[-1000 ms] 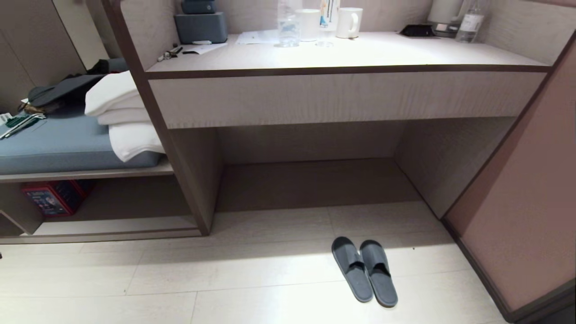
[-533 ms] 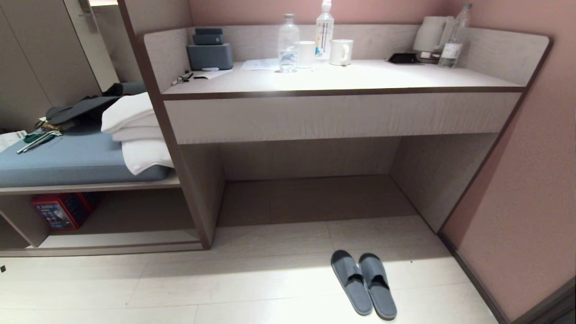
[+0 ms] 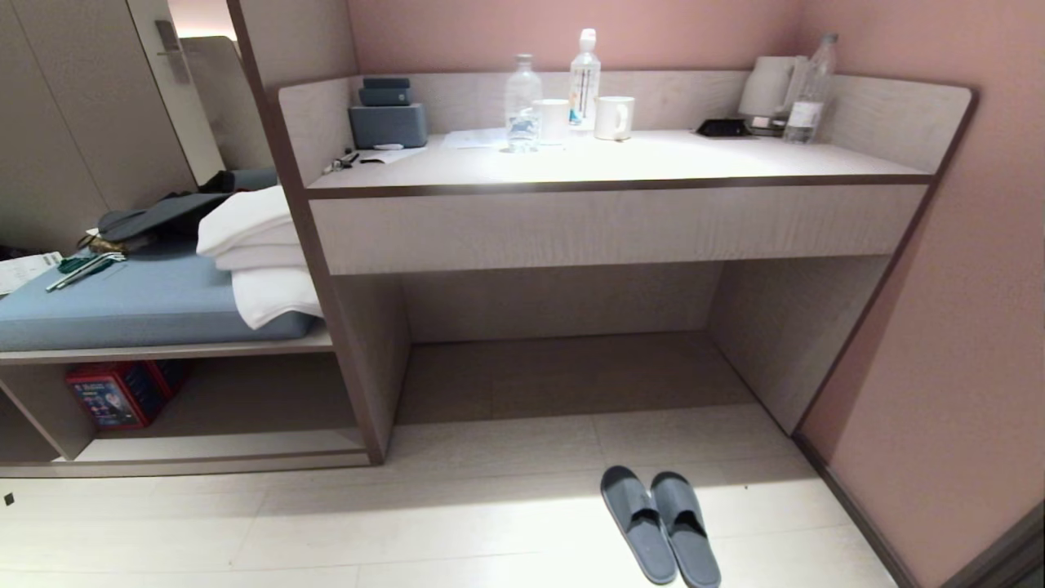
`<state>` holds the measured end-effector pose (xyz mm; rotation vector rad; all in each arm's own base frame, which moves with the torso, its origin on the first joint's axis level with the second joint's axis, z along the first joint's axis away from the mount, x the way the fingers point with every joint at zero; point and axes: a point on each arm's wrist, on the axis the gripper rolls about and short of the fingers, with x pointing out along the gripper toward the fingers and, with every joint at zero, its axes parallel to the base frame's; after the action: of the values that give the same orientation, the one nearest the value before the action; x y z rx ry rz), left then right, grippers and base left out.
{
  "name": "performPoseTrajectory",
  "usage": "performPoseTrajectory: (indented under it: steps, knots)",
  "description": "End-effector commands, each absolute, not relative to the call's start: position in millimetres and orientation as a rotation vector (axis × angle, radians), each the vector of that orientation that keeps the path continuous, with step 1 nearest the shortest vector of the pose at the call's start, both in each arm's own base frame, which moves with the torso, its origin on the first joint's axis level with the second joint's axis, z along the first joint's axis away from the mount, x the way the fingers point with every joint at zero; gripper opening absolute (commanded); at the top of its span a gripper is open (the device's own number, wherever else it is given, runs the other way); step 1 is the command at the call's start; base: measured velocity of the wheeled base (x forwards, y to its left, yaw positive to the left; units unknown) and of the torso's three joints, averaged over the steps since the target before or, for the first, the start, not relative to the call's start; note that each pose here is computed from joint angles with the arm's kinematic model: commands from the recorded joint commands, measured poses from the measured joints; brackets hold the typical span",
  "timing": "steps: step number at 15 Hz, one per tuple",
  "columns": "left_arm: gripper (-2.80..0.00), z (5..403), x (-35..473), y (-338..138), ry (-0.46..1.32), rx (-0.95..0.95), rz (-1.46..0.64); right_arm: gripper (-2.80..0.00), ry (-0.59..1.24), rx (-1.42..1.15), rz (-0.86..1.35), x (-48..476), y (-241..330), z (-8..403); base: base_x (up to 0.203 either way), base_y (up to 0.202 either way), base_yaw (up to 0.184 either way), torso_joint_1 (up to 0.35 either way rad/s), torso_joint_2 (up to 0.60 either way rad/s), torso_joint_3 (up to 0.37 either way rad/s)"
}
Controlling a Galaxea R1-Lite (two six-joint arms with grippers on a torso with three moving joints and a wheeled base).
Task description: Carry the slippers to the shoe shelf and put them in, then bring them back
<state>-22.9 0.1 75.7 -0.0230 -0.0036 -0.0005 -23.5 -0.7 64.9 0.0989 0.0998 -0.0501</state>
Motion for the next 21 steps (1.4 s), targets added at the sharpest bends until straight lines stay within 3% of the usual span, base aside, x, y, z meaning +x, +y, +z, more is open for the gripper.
performPoseTrajectory:
  steps: [1,21]
  knots:
    - [-2.80,75.8,-22.9,0.1,-0.005,-0.023,0.000,-2.80,0.101,0.100,-0.050,-23.4,-0.7,64.8,0.000,0.000,0.000,0.000,0.00,0.000]
    - [-2.80,75.8,-22.9,0.1,-0.005,-0.025,0.000,-2.80,0.102,0.101,-0.051,-23.4,-0.7,64.8,0.000,0.183,-0.001,0.002,0.00,0.004]
